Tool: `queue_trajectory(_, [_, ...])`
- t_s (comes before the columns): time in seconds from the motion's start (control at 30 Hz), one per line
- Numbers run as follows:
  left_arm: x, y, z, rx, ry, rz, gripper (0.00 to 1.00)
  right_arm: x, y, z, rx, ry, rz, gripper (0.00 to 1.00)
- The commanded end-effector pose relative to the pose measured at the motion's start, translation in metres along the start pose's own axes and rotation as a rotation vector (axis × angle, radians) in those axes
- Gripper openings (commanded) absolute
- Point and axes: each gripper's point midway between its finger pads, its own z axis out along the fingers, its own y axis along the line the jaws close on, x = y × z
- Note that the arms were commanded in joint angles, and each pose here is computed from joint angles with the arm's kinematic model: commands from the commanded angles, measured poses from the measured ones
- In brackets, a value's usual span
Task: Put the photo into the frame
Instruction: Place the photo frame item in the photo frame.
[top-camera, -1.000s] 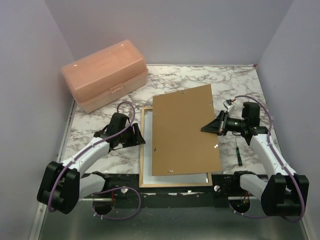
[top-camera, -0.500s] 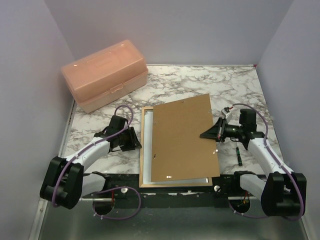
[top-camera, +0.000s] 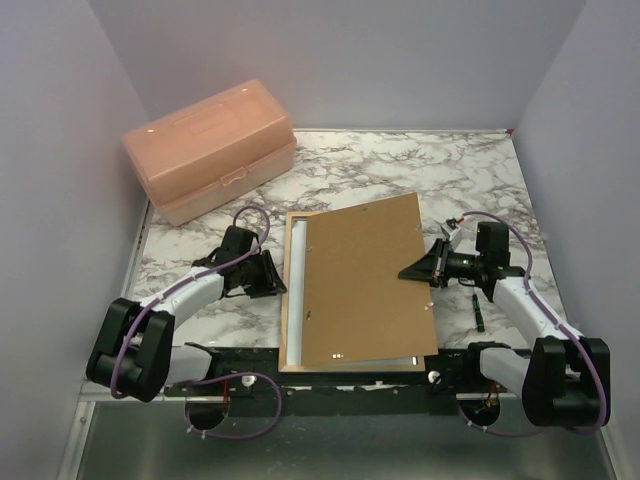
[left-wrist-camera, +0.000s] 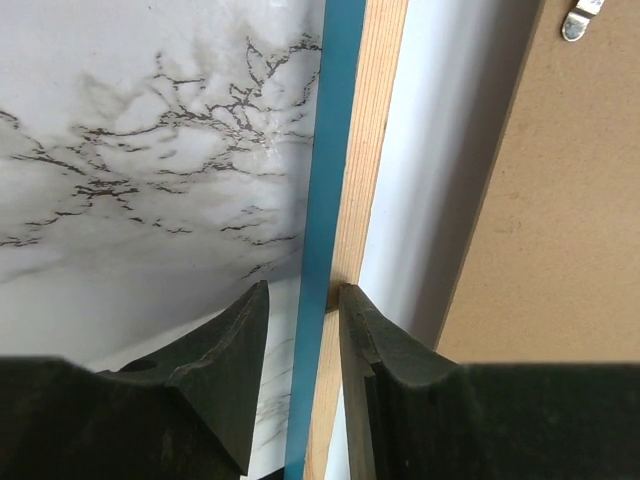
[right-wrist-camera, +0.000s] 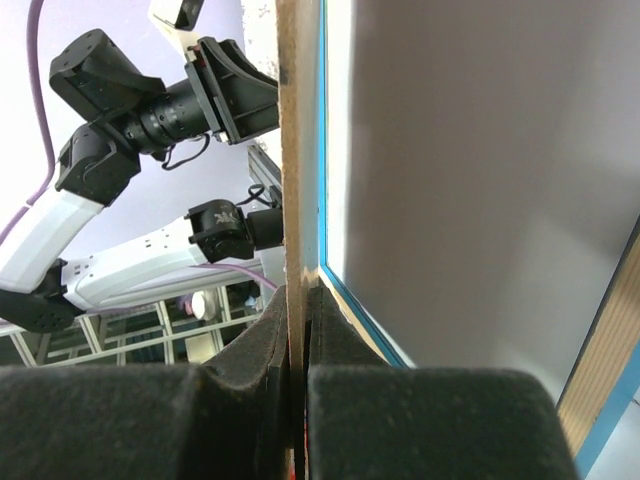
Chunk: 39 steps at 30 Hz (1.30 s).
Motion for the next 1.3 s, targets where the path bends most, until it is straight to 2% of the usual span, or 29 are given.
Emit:
queue_trajectory(0.0, [0.0, 0.009, 0.005, -0.038, 0.011, 0.004, 0.34, -0.001, 0.005, 0.003, -0.046, 0.013, -0.02, 0.01])
queue_trajectory(0.4, [-0.002, 0.011, 0.006, -0.06, 0.025, 0.023, 0.31, -0.006, -0.001, 0.013, -0.064, 0.004, -0.009, 0.01])
queue_trajectory(0.6, [-0.001, 0.01, 0.008, -0.056, 0.035, 0.022, 0.3, 0.001, -0.004, 0.023, -0.062, 0.041, -0.013, 0.01])
queue_trajectory(1.27, [-0.001, 0.012, 0.008, -0.063, 0.042, 0.028, 0.27, -0.014, 0.009, 0.033, -0.087, 0.03, -0.05, 0.01])
